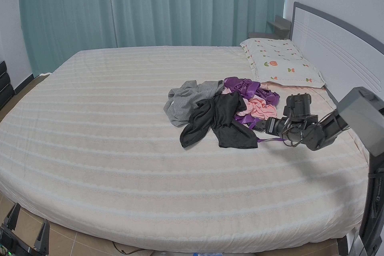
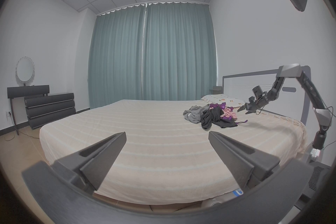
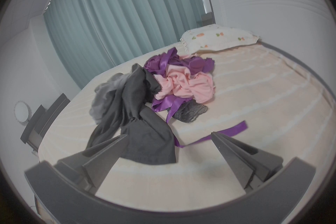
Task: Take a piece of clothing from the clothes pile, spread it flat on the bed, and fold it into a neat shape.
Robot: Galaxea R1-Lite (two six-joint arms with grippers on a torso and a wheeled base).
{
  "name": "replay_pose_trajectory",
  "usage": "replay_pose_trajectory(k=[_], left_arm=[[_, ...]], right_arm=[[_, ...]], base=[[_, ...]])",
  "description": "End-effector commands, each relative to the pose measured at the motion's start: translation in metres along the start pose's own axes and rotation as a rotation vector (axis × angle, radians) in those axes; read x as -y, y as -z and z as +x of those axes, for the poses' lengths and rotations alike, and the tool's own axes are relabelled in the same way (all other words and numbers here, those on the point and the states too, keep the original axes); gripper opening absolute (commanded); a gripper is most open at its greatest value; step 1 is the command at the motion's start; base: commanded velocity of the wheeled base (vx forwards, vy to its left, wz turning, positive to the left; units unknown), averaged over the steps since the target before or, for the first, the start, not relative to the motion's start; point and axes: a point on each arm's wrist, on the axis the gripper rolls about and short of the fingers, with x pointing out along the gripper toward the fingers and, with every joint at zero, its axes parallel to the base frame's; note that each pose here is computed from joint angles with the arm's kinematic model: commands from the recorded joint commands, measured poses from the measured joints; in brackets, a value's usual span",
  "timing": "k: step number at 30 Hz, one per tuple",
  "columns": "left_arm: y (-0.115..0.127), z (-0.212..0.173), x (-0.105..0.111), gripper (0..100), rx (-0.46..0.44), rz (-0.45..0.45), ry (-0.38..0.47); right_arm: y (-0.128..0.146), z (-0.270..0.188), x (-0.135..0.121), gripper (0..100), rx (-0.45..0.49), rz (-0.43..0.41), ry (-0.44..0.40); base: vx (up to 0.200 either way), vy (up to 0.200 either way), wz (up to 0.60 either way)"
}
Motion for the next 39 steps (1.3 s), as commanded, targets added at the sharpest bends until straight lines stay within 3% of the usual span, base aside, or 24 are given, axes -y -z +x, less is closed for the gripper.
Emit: replay_pose_trajectory(k=[1,14,23,32,39], left_arm=[[0.005,0.000,0.000,100,-0.003,0.000,0.000],[0.005,0.000,0.000,100,-0.003,0.000,-0.001],[0.005,0.000,0.000,100,-0.003,0.000,-0.001],[0.005,0.000,0.000,100,-0.003,0.000,0.000],[0.005,0.000,0.000,100,-0.003,0.000,-0.001]], right_arm=[[0.053,0.084,0.006,100,-0.102,0.040,0.041],[0.044,0.088,-0.007,100,-0.095,0.114,0.032],[0.009,0.062,-0.021,100,0.019,0.122,0.064],[0.034,0.047,-0.037,100,-0.064,0.093,0.052],[0.053,0.054,-0.036,100,-0.114,0.137,0.069]], base=[[0.000,0.000,0.00],[0.000,0.000,0.00],[0.000,0.000,0.00],[0.000,0.000,0.00],[0.000,0.000,0.00]])
